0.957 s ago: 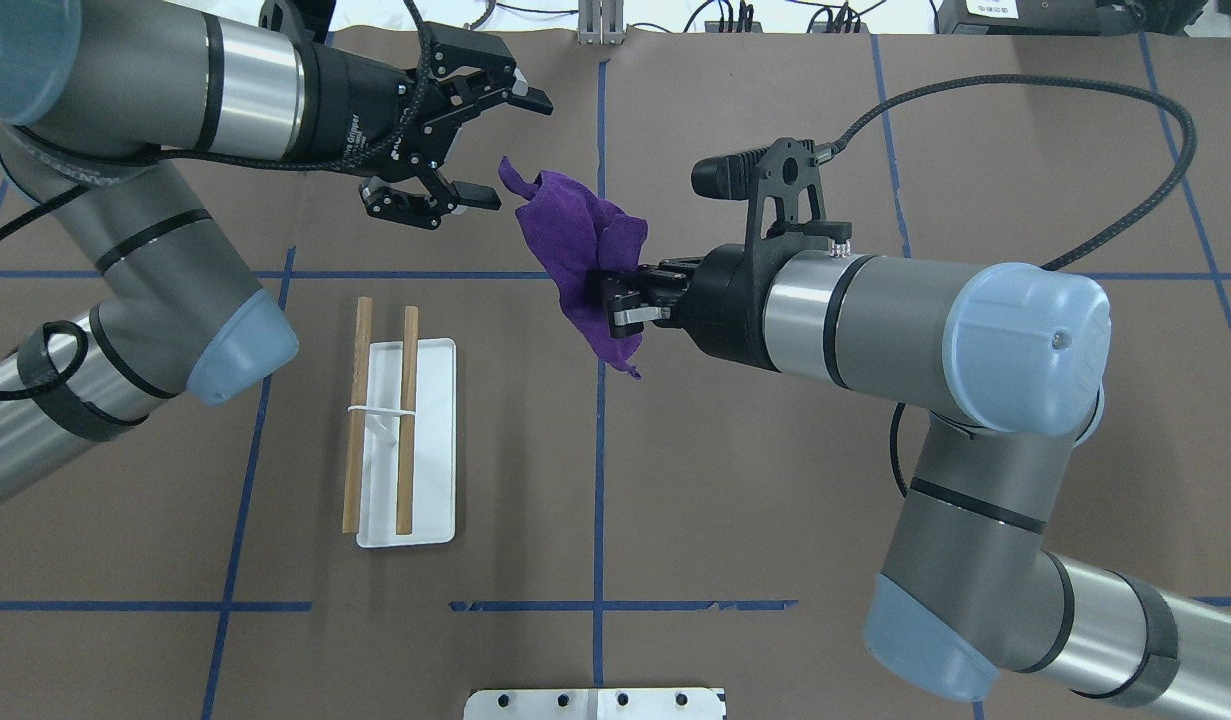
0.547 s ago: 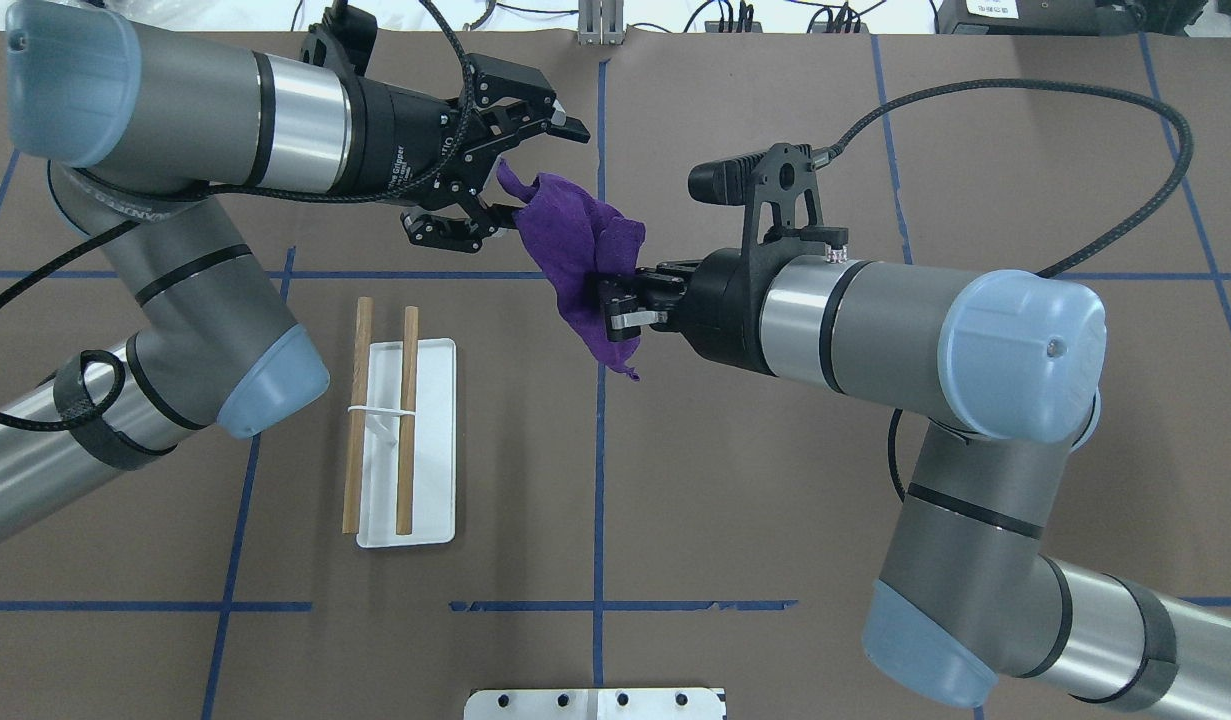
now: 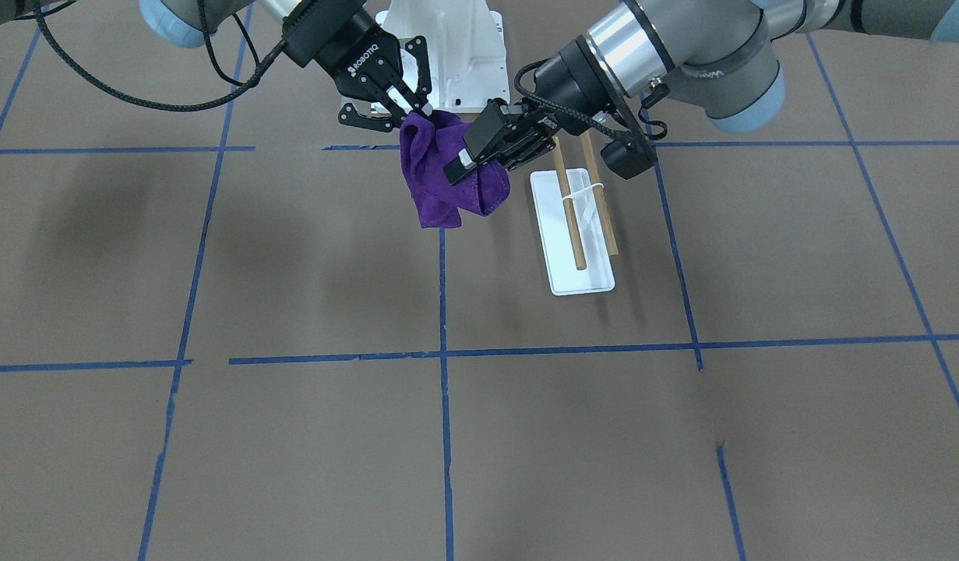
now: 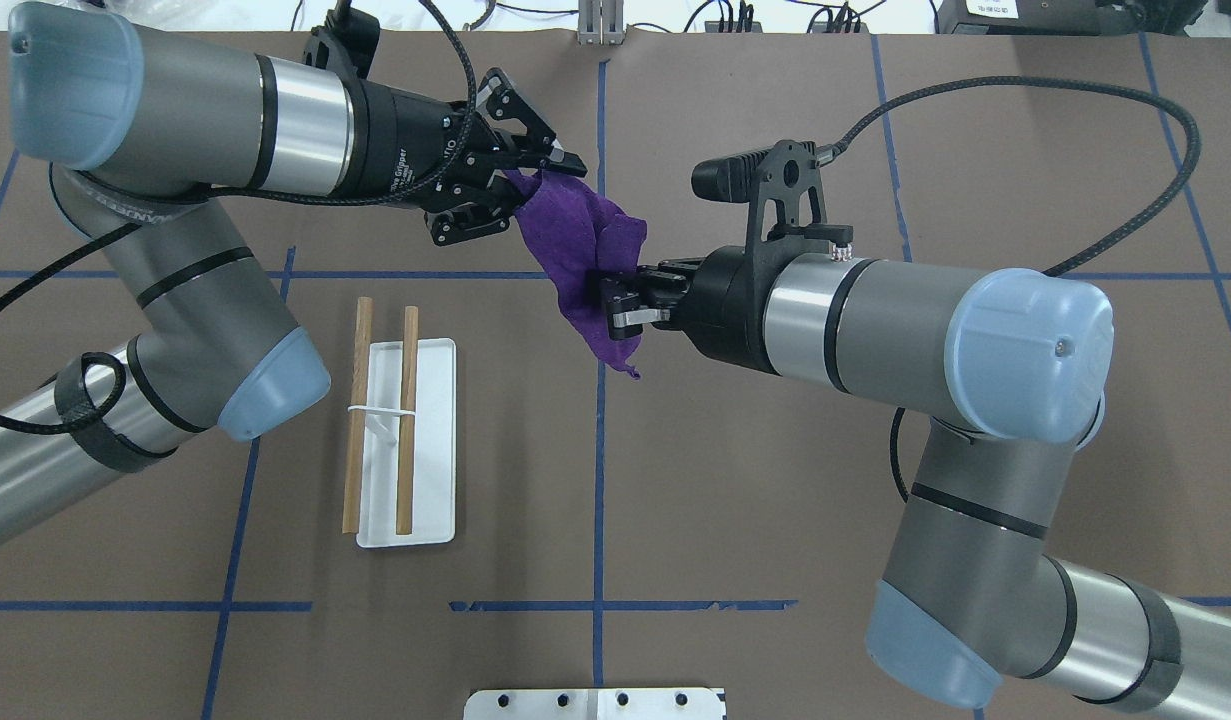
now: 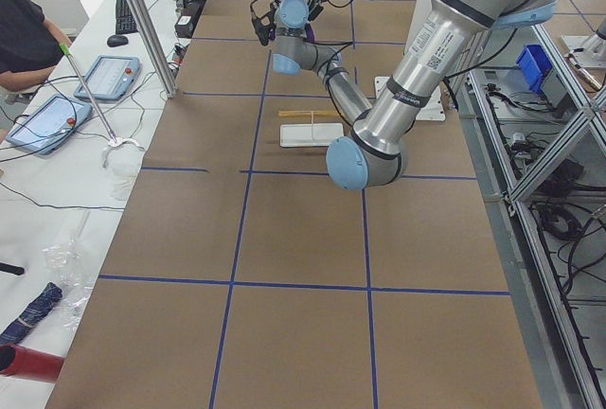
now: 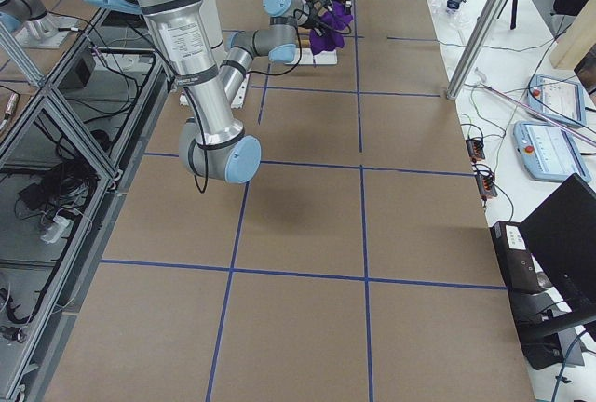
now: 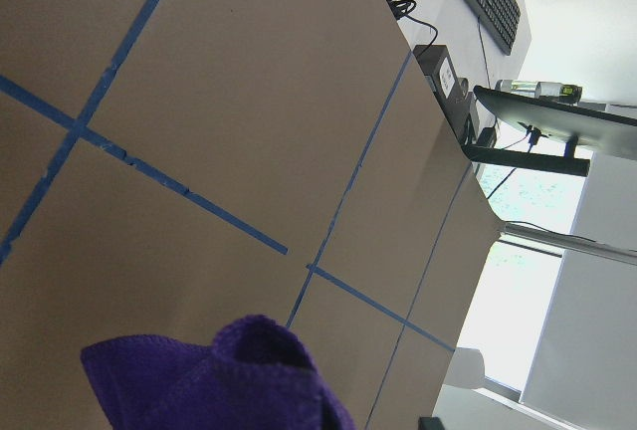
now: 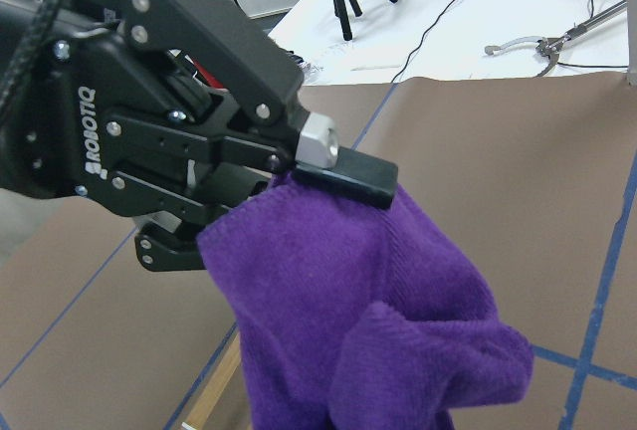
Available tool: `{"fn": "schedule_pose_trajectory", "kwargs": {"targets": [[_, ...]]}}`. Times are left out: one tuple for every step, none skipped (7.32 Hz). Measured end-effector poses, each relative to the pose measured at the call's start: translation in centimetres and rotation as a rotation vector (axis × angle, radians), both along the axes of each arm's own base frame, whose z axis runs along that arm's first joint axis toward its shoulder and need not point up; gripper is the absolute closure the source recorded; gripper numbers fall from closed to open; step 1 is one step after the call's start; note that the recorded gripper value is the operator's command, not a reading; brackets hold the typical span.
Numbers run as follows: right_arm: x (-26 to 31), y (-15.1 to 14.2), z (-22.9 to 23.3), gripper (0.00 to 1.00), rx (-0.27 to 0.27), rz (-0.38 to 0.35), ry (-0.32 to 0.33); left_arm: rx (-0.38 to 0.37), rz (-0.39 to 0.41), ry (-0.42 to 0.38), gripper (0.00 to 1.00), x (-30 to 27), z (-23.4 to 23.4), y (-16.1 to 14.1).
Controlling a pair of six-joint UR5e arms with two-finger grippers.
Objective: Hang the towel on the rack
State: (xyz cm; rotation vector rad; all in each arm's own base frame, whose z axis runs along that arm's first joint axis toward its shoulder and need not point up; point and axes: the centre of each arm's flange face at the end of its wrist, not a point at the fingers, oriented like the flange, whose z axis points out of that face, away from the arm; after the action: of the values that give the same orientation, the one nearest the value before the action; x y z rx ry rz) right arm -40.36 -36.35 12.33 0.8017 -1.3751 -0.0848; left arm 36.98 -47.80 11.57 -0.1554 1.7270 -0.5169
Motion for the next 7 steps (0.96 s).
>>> {"fn": "schedule_pose_trajectory", "kwargs": {"targets": [[0.0,0.0,0.0,1.00,0.000,0.000,0.000,0.006,0.002,0.000,1.00,-0.1,0.0,0.1],[0.1,0.0,0.0,0.27,0.001,0.000,-0.002,0.010,0.005,0.001,1.00,-0.2,-0.1,0.2],[0.2,0.1,-0.3,0.00,0.002,0.000,-0.008,0.014,0.006,0.004,1.00,-0.3,-0.3,0.3],[0.7,0.3,-0.4,0.00,0.003,0.001,-0.014,0.017,0.006,0.006,1.00,-0.4,-0.4,0.4],[1.0,0.4,-0.4,0.00,0.003,0.002,-0.017,0.018,0.007,0.007,1.00,-0.4,-0.5,0.4],[1.3,0.3,-0.3,0.00,0.002,0.006,-0.015,0.019,0.007,0.008,1.00,-0.4,-0.5,0.5],[1.6,0.2,0.4,0.00,-0.002,0.009,-0.004,0.019,0.007,0.009,1.00,-0.4,-0.6,0.5]]}}
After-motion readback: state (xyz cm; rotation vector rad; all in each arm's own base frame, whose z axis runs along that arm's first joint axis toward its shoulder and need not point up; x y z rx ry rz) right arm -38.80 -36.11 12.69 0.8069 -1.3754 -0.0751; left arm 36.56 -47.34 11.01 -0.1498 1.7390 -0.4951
